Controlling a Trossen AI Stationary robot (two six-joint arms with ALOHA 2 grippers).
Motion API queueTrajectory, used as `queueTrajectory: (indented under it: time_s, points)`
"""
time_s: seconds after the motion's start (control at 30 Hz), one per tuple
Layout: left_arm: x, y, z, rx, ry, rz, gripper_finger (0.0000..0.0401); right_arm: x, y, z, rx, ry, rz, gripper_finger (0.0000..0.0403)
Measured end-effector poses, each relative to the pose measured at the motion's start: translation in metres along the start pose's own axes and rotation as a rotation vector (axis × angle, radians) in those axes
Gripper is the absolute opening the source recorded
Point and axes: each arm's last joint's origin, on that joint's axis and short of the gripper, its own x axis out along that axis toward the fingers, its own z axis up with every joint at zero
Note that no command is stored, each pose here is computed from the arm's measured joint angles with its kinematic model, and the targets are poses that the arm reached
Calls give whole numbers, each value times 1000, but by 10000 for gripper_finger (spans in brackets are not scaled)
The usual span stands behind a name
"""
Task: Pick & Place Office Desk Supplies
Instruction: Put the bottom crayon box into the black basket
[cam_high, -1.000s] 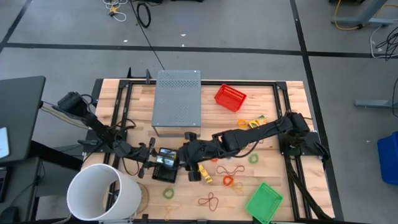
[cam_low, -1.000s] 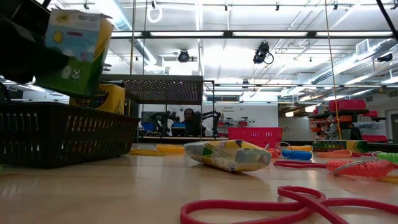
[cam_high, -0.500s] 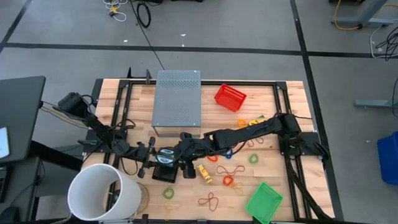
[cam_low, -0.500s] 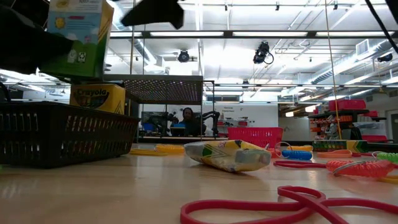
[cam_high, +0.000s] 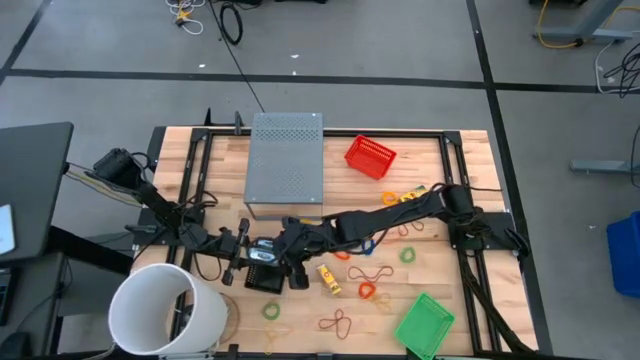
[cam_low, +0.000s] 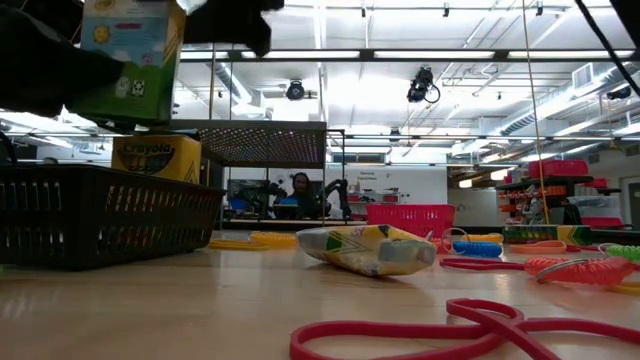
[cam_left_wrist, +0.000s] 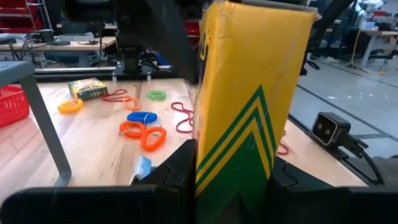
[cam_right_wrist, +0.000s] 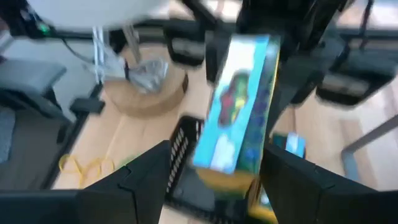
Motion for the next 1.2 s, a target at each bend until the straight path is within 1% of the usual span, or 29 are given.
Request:
queueTrajectory:
  time_s: [0.17,0.27,0.43,0.63,0.8,0.83,0.87,0.93,1.0,1.07,1.13,1.2]
  points:
    - [0,0,1,-1,-5,0,105,5,-2,-1,2,-9,-3,239]
    - [0,0,1,0,-6,2,105,5,-3,0,1,-24,-3,222]
    - [0,0,1,0,-6,-2,105,5,-3,2,0,-47,-7,174]
    - [0,0,0,-2,-3,4,105,5,-3,2,-7,-41,-46,98]
    - [0,0,1,25,-11,3,107,4,-3,1,-5,-32,-51,98]
    - [0,0,1,27,-14,3,119,4,-3,1,-3,-30,-53,98]
    - [0,0,2,36,-21,-2,141,4,-3,1,1,-29,-54,95]
    - [0,-1,6,29,-57,-7,200,4,-3,-1,0,-10,-58,80]
    - [0,-1,7,43,-68,-36,257,5,-1,-3,0,3,-63,80]
    - [0,-3,11,48,-102,-85,304,5,-1,-3,-2,8,-78,80]
    - [-1,-4,14,48,-132,-117,336,5,1,-5,-4,19,-86,80]
    - [-1,-4,16,54,-151,-122,353,5,2,-5,0,22,-86,80]
